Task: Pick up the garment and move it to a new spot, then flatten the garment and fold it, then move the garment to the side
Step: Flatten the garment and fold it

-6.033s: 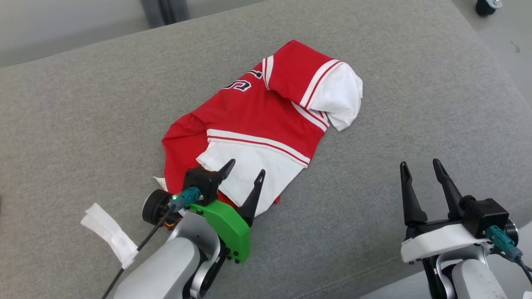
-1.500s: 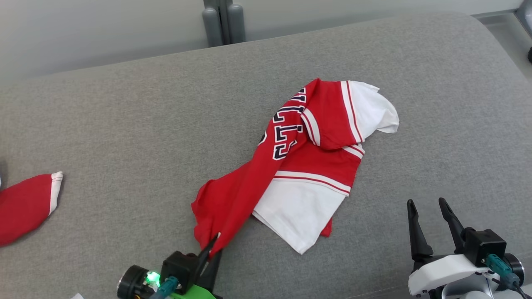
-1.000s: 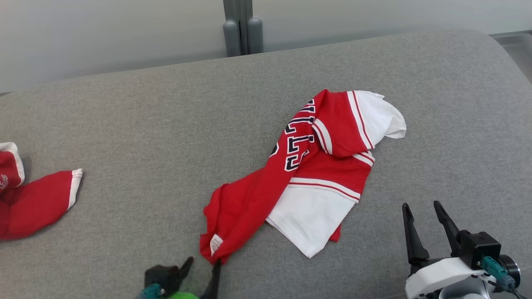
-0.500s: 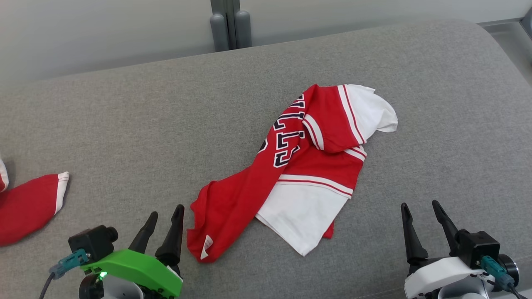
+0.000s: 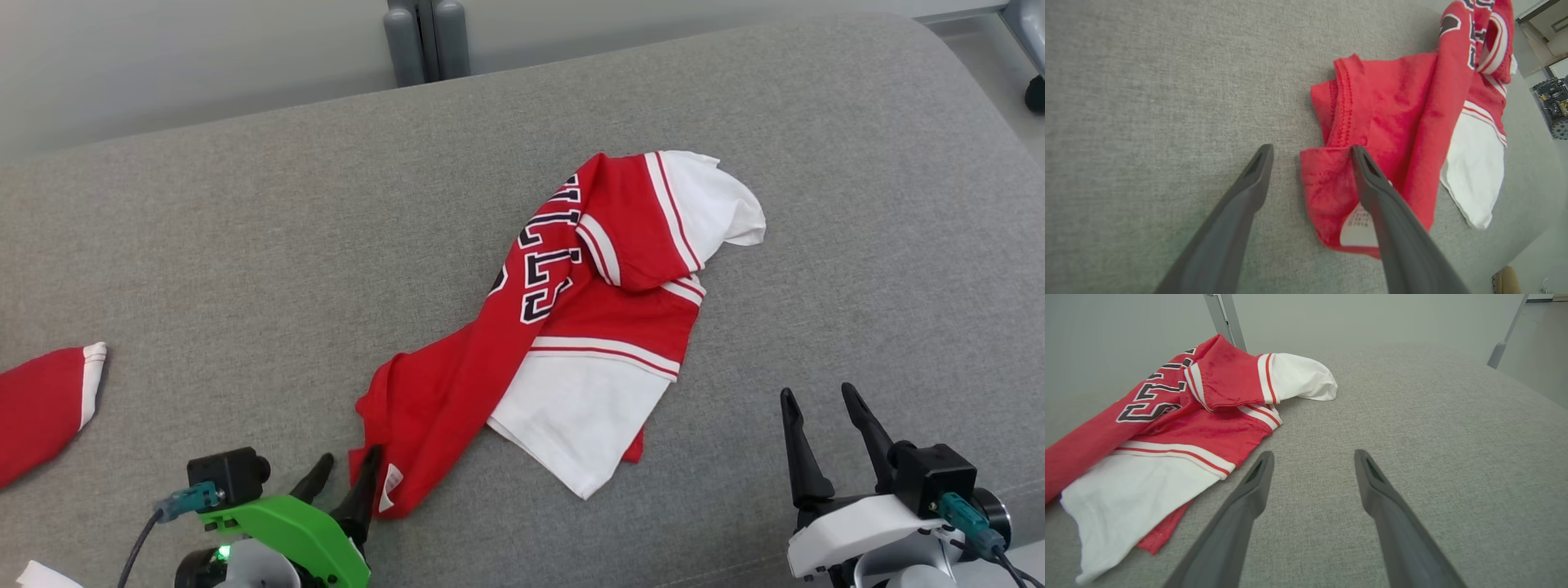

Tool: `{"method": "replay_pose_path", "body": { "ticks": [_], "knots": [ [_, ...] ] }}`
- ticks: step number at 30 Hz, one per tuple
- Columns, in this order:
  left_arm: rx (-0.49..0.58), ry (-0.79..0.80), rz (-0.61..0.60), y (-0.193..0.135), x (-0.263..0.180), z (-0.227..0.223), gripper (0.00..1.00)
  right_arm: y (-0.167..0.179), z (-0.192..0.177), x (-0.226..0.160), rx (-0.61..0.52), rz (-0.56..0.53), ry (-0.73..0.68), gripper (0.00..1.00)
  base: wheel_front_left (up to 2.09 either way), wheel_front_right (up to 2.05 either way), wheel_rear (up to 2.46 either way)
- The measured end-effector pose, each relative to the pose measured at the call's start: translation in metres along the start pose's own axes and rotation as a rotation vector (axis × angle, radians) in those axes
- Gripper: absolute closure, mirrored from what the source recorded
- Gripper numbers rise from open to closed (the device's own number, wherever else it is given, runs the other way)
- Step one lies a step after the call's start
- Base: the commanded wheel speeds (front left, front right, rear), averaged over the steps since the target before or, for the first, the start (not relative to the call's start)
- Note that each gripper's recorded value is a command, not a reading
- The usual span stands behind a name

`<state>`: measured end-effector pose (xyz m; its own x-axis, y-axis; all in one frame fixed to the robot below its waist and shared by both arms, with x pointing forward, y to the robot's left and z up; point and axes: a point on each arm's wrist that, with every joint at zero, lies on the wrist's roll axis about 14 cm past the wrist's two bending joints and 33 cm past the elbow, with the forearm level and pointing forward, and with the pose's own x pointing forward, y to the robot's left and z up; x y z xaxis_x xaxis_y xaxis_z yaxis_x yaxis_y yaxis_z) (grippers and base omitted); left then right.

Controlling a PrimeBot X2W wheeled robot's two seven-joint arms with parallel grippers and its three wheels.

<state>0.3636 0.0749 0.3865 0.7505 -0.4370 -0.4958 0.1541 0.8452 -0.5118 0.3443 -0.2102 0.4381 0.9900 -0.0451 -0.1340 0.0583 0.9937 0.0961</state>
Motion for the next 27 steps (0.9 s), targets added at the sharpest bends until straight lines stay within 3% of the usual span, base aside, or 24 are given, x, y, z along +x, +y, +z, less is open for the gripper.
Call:
{"method": "replay_pose_path", "body": {
  "ticks": [1,2,9,16,24,25,26,27],
  "knots": [
    [-0.026,0.001,-0.008,-0.001,0.002,0.000,0.58,-0.001,0.000,0.000,0.000,-0.002,0.000,0.00,0.00,0.00,0.00],
    [-0.048,0.004,-0.012,-0.002,0.004,-0.002,1.00,-0.001,0.000,0.000,0.000,-0.002,-0.001,0.00,0.00,0.00,0.00],
    [-0.110,-0.025,-0.014,0.002,0.004,-0.002,1.00,0.000,0.002,0.000,0.000,-0.001,-0.006,0.00,0.00,0.00,0.00],
    [-0.204,-0.292,0.154,0.046,-0.016,0.045,1.00,0.008,0.002,0.003,0.003,0.027,-0.008,0.00,0.00,0.00,0.00],
    [-0.098,-0.425,0.305,0.065,-0.046,0.062,1.00,0.020,0.000,0.008,-0.003,0.067,-0.003,0.00,0.00,0.00,0.00],
    [-0.109,-0.408,0.307,0.063,-0.045,0.053,0.43,0.023,0.000,0.008,-0.003,0.074,-0.002,0.00,0.00,0.00,0.00],
    [-0.119,-0.389,0.306,0.060,-0.044,0.044,0.01,0.024,-0.001,0.009,-0.002,0.079,0.000,0.00,0.00,0.00,0.00],
    [-0.128,-0.355,0.306,0.058,-0.042,0.031,0.00,0.026,-0.001,0.009,-0.002,0.084,0.002,0.00,0.00,0.00,0.00]
  ]
}}
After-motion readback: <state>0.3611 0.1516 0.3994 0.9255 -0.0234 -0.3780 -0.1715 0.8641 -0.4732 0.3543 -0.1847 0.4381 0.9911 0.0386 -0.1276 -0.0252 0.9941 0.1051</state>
